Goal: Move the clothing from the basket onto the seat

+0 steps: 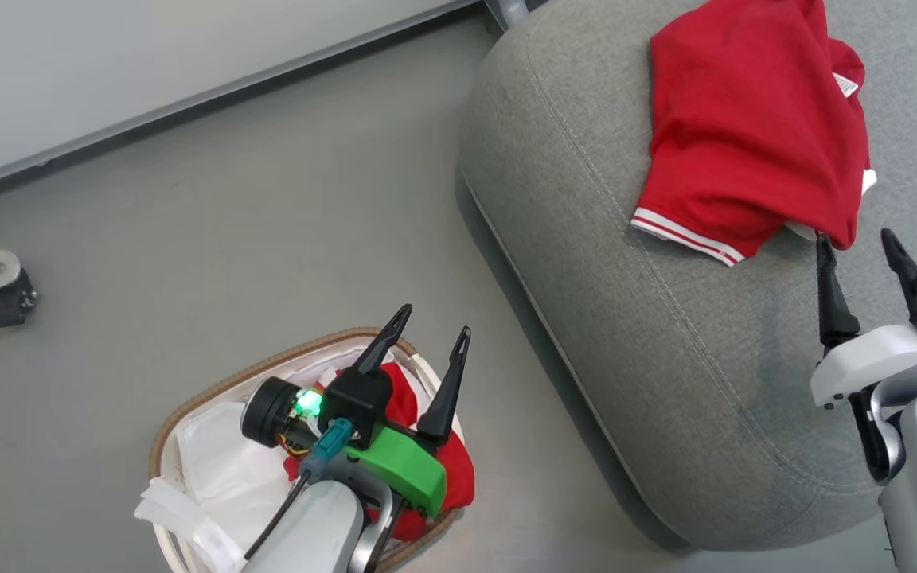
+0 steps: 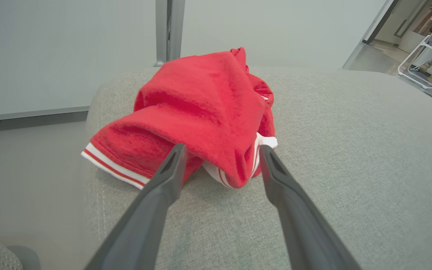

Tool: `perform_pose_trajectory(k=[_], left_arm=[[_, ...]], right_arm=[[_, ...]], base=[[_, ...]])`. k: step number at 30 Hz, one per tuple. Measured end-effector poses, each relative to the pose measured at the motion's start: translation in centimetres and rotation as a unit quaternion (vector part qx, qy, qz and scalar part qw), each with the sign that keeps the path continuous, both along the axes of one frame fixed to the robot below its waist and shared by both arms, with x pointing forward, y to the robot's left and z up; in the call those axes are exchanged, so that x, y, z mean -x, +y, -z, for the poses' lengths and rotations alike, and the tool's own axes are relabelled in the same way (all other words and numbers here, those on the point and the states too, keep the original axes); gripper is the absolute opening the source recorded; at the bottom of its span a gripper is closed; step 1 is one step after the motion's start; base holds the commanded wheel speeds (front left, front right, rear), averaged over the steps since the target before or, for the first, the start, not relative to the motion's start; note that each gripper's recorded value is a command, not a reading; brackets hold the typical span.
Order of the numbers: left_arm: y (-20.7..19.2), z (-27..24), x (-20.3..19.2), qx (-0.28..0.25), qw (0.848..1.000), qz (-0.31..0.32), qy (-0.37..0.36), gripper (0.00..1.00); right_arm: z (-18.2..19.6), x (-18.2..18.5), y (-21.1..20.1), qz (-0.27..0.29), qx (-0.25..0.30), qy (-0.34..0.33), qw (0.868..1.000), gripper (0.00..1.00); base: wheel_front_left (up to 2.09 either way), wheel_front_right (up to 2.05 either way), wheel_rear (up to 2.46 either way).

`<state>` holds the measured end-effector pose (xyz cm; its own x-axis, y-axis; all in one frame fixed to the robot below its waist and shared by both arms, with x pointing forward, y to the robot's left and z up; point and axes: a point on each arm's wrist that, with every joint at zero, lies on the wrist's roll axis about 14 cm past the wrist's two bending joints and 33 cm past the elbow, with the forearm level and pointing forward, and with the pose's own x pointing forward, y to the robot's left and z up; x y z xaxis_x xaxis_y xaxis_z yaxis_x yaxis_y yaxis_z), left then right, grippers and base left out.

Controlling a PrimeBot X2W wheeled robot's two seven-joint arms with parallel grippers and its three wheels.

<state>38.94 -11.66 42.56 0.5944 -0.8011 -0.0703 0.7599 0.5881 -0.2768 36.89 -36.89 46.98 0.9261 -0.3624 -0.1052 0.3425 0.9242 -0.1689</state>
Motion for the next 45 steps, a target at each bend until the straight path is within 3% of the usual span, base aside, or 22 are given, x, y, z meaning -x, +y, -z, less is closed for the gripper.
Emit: perform_pose_trajectory(k=[8, 15, 28, 35, 45], left_arm=[[3.8, -1.7, -1.3, -0.009, 0.997, -0.075, -0.019, 1.0], [9.7, -1.9, -2.8, -0.031, 0.983, -0.177, -0.021, 1.0], [21.1, -1.2, -1.4, -0.062, 0.936, -0.346, -0.003, 1.0], [24.1, -1.1, 0.6, -0.066, 0.919, -0.39, 0.005, 1.0], [25.0, -0.8, 2.4, -0.063, 0.912, -0.404, 0.015, 1.0]], right_arm=[[-2.6, -3.3, 5.8, -0.083, -0.024, -0.058, 0.995, 1.0], [-3.7, -5.5, 11.6, -0.15, -0.057, -0.092, 0.983, 1.0], [-3.4, -5.4, 18.0, -0.213, -0.105, -0.096, 0.967, 1.0], [-3.1, -4.1, 19.2, -0.221, -0.117, -0.094, 0.964, 1.0], [-2.2, -2.6, 20.2, -0.229, -0.124, -0.081, 0.962, 1.0]], base=[[0.0, 0.0, 0.0], [0.0, 0.0, 0.0], [0.0, 0.0, 0.0], [0.0, 0.0, 0.0], [0.0, 0.0, 0.0]])
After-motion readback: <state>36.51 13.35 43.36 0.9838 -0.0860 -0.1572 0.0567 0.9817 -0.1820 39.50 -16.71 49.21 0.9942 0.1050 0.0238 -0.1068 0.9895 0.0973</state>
